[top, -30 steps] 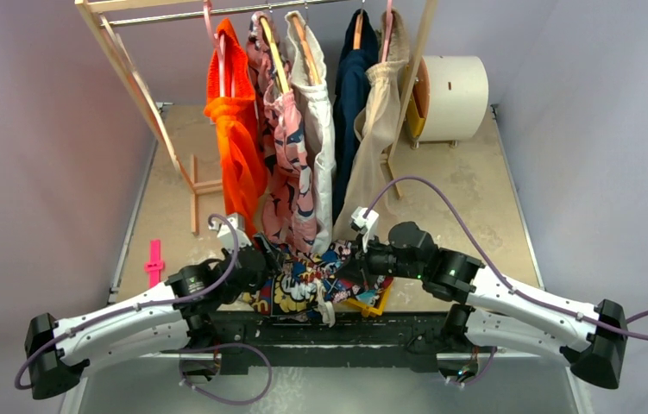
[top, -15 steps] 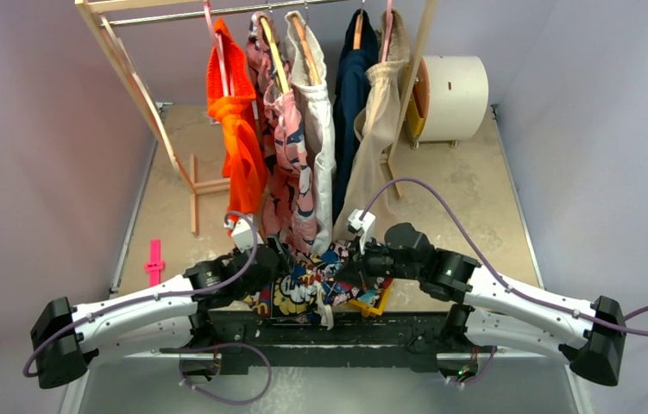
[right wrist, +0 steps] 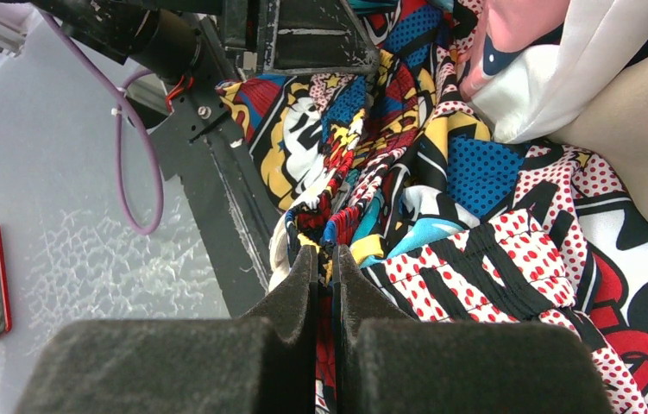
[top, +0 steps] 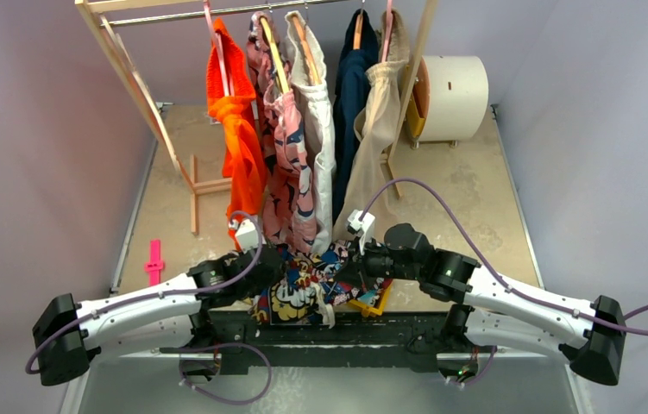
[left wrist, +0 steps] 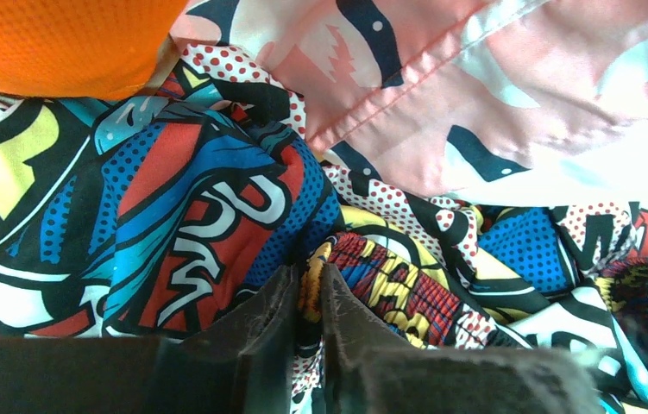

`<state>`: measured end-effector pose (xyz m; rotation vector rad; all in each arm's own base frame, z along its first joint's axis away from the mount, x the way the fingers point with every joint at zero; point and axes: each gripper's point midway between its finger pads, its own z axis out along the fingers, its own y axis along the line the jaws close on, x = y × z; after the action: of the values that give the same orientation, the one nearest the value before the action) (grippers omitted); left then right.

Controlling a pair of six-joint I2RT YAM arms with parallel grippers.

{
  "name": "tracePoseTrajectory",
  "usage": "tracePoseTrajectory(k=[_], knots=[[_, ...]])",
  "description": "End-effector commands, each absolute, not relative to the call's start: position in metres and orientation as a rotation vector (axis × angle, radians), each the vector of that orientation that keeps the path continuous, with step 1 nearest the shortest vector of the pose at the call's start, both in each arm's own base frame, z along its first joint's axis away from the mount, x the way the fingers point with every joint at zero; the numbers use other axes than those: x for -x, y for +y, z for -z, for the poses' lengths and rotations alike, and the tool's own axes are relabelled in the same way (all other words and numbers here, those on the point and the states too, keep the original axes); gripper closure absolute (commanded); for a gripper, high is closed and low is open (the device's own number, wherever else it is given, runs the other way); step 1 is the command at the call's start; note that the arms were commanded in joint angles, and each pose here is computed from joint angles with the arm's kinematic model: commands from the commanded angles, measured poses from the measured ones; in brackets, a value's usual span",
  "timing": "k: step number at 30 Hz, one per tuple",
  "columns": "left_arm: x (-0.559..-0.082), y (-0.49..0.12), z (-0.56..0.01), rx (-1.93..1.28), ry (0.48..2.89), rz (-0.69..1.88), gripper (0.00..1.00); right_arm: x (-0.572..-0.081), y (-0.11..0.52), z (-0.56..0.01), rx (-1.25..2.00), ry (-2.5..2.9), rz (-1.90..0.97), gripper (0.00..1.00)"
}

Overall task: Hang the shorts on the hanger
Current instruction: Adjust the shorts at the center of the board.

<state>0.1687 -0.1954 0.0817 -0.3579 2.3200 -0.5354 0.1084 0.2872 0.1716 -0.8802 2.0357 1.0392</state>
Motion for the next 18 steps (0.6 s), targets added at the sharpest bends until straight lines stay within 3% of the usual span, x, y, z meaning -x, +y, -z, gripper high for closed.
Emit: tracePoseTrajectory(k=[1,3,10,11,14,18], knots=[[-0.174,-0.202,-0.106,0.344,2.261,0.609,0.92,-0.110,0.292,-0.184,0.875,1.976,-1.062,1.00],[-0.174,-0.201,-0.110,0.334,2.253,0.616,1.00,-0.111,0.292,-0.185,0.871,1.973,-1.061,1.00],[-0.182,-0.202,-0.165,0.254,2.121,0.693,1.00,-0.115,0.296,-0.205,0.848,1.920,-1.075,1.00],[-0.184,-0.201,-0.183,0.240,2.074,0.716,1.00,-0.117,0.296,-0.213,0.839,1.901,-1.073,0.97],[-0.189,-0.194,-0.238,0.194,1.935,0.758,1.00,-0.127,0.296,-0.245,0.823,1.825,-1.038,0.74],[-0.193,-0.178,-0.326,0.109,1.726,0.766,1.00,-0.150,0.288,-0.309,0.763,1.680,-0.925,0.59]])
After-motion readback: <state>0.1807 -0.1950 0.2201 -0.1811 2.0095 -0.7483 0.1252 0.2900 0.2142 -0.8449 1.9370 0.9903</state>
